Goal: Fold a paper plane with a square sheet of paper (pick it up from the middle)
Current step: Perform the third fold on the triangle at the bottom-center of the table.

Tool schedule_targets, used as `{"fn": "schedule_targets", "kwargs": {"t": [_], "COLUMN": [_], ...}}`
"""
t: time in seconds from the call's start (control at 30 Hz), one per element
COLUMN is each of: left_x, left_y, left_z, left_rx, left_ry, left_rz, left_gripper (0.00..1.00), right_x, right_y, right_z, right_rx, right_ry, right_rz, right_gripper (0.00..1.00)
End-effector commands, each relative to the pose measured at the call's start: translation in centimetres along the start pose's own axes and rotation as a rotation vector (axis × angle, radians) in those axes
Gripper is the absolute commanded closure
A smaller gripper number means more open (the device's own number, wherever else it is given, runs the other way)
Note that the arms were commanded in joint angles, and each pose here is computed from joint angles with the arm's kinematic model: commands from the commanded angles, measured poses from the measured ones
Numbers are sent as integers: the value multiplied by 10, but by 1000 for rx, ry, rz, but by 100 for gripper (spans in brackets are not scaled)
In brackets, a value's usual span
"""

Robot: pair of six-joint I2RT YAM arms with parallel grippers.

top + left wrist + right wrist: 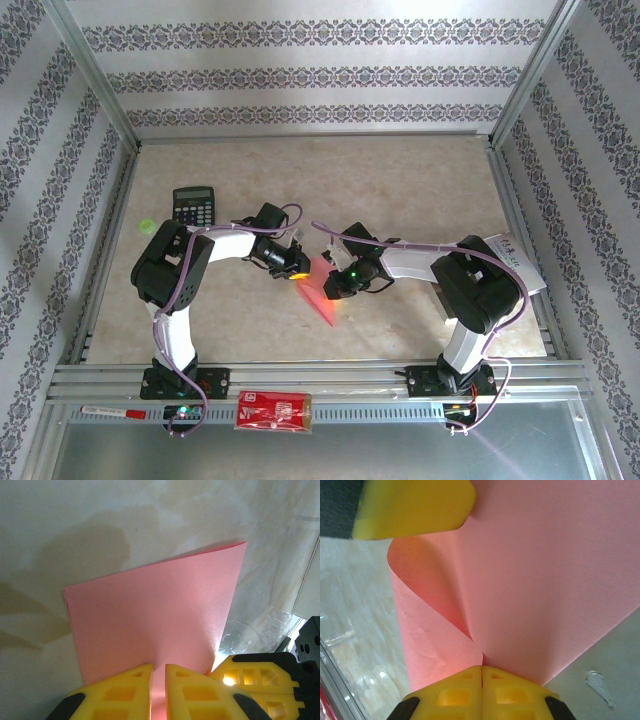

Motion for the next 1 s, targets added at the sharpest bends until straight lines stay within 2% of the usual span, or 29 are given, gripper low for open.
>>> {"fn": "schedule_targets", "kwargs": {"t": [0.0, 0.4, 0.97], "left_x": [-4, -4, -4], "left_y": [-17, -20, -20], "left_z": [11, 11, 12], "left_rx": [34, 32, 35], "left_ry": [53, 51, 53], "left_rz": [47, 49, 50], "left_gripper": [85, 85, 85], "right_x": [1, 2, -5], "right_y": [4, 12, -8], "right_z": [2, 6, 4], "right_rx": [10, 21, -6], "right_ry": [-30, -23, -21], "right_rz": [-17, -20, -3], "right_gripper": [98, 98, 98]}}
Point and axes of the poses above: each hand's point on the last joint's axis, 136 mm out from that joint toward the fingers, its own x axis back along the fingers, its own z axis along the line the jaws close on, y = z × x, the point moved 1 cm from there along x, back along the fingers, and after that the axes turned 9 degrees about -x, right-handed, at the moved point
